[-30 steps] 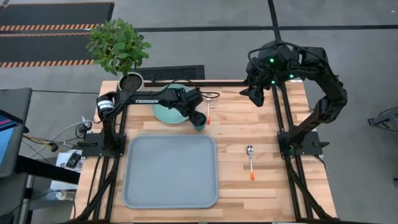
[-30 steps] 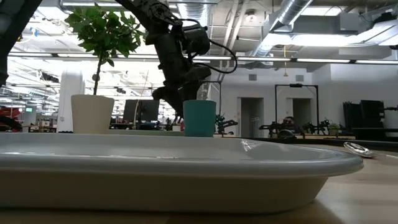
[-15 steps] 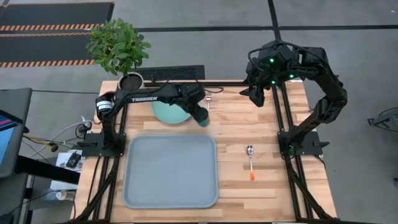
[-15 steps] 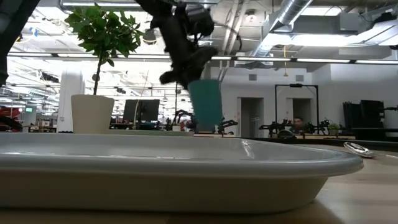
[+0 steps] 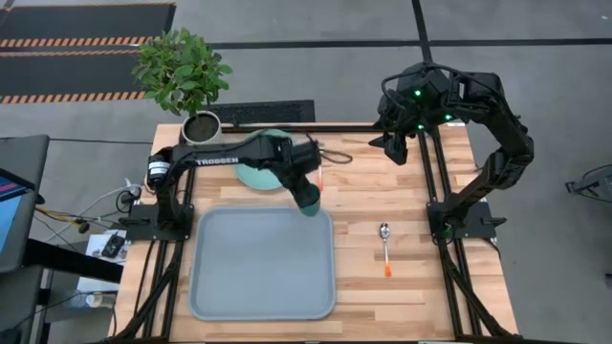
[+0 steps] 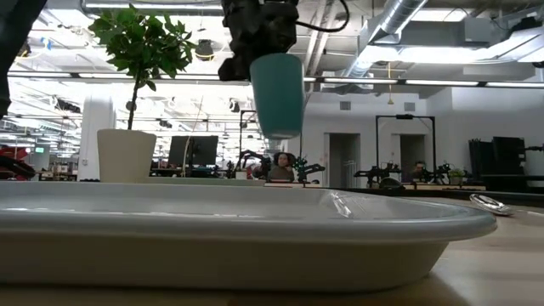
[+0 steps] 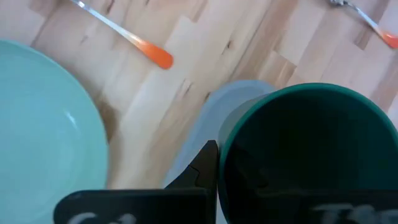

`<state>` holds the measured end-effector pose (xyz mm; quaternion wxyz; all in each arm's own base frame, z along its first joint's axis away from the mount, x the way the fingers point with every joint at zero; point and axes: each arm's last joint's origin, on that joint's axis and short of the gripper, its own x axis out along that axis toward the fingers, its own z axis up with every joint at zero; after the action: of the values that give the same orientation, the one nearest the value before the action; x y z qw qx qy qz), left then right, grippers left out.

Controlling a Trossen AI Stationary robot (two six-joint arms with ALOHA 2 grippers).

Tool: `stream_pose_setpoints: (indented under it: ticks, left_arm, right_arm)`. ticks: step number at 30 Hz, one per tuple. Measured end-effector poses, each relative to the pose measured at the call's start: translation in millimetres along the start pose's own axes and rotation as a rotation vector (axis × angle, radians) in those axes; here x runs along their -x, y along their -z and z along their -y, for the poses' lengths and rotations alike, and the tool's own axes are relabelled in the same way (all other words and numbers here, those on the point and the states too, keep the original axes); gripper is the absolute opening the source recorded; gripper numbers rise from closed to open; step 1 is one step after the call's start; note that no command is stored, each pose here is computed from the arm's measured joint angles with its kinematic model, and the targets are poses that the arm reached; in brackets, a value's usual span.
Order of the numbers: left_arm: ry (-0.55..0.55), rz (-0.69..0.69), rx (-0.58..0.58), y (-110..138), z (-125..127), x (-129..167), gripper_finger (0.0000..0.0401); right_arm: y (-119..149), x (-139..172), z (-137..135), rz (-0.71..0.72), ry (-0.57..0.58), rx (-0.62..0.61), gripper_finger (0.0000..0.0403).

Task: Pick and place plate/cup/fork/spoon on tray
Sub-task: Put the green cup to the top right side of the blue serving tray

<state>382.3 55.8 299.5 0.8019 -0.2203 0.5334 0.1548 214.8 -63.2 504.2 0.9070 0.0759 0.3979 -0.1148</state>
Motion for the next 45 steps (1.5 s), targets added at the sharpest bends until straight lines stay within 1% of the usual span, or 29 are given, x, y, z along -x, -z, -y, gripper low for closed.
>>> stream_pose_setpoints:
  ticks: [2,4,8,12,14,17,20,23,25,30,32,34,35,41,45]
  left_arm:
    - [-0.003,0.023,0.021,3,7,-6,0.0]
    - [-0.007,0.017,0.042,7,13,-11,0.0]
    - [-0.047,0.008,0.063,21,22,-26,0.0]
    - [-0.036,0.006,0.105,31,30,-40,0.0]
    - [-0.041,0.04,0.121,33,33,-45,0.0]
    - [-0.097,0.038,0.136,39,32,-54,0.0]
    - [-0.106,0.059,0.149,39,33,-55,0.0]
    - [-0.146,0.061,0.15,42,32,-55,0.0]
    - [-0.144,0.061,0.143,43,34,-55,0.0]
    - [-0.156,0.028,0.126,48,40,-66,0.0]
    - [-0.142,0.035,0.125,46,42,-71,0.0]
    - [-0.172,-0.011,0.114,50,40,-78,0.0]
    - [-0.167,-0.009,0.114,49,40,-80,0.0]
    - [-0.193,0.008,0.122,48,39,-81,0.0]
    - [-0.186,0.0,0.129,47,37,-81,0.0]
  right_arm:
    - [1,-5,0,-0.022,0.0,0.001,0.0255]
    - [2,-11,1,-0.046,0.002,0.005,0.0255]
    - [4,-18,2,-0.08,0.002,0.041,0.0255]
    - [6,-26,2,-0.112,-0.001,0.041,0.0255]
    - [6,-26,2,-0.113,-0.001,0.047,0.0255]
    - [6,-26,2,-0.113,-0.003,0.069,0.0255]
    - [6,-26,2,-0.112,-0.003,0.069,0.0255]
    - [6,-26,2,-0.112,-0.004,0.07,0.0255]
    - [6,-26,2,-0.112,-0.004,0.072,0.0255]
    - [6,-26,2,-0.112,-0.006,0.072,0.0255]
    - [6,-26,2,-0.112,-0.006,0.072,0.0255]
    - [6,-26,2,-0.112,-0.008,0.071,0.0255]
    - [6,-26,2,-0.111,-0.008,0.07,0.0255]
    - [6,-26,2,-0.112,-0.008,0.07,0.0255]
    - [6,-26,2,-0.112,-0.008,0.07,0.0255]
